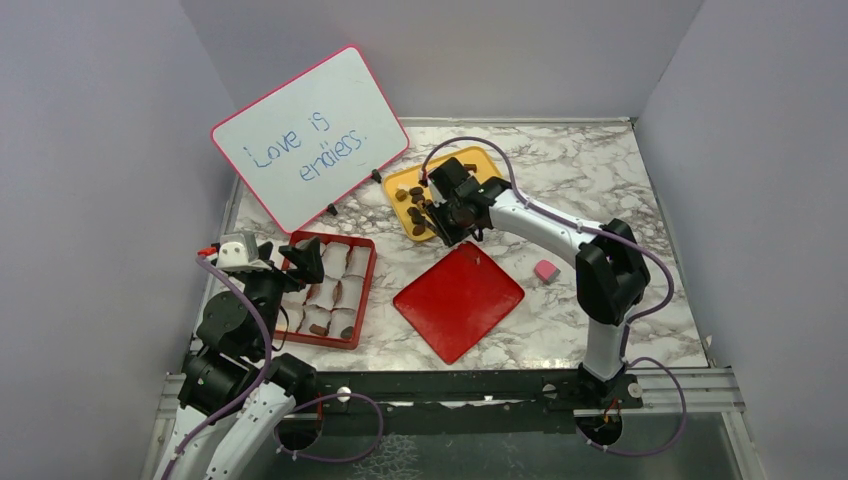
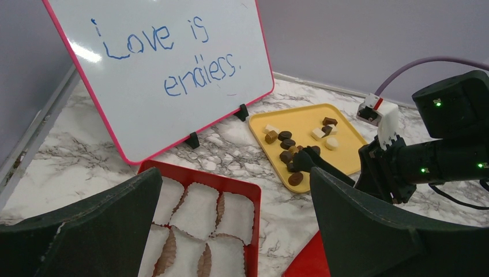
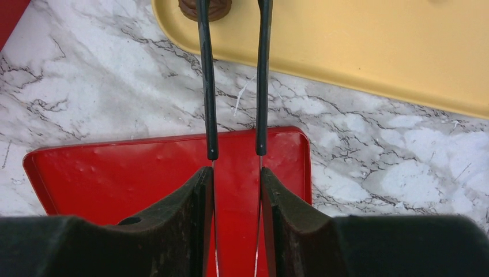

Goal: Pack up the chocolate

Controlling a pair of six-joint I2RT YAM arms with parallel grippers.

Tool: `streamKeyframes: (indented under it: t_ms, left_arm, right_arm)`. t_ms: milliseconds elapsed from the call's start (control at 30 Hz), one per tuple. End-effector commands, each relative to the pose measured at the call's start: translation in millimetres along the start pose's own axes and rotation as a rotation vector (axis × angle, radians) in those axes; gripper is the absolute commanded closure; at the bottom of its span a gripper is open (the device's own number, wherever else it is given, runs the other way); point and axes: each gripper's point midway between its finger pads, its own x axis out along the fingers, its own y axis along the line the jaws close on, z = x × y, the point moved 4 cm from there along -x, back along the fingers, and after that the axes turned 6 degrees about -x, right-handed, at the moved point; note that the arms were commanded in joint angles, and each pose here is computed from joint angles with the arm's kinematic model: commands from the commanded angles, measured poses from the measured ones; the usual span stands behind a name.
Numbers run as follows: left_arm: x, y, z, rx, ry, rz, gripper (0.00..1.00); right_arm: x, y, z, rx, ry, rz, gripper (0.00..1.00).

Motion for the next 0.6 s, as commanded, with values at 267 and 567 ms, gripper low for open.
streamKeyframes:
  t_ms: [267, 567]
  left_arm:
    - [1.8, -1.2, 4.5, 0.005, -0.022, -0.003, 0.01]
    - [2.2, -1.9, 4.2, 0.007, -0.023, -0.008, 0.01]
  right_arm:
    - [10.7, 8.2, 4.6, -0.013, 0.034, 0.048, 0.61]
    - [10.9, 10.2, 11.1, -0.017, 0.021, 0.061, 0.61]
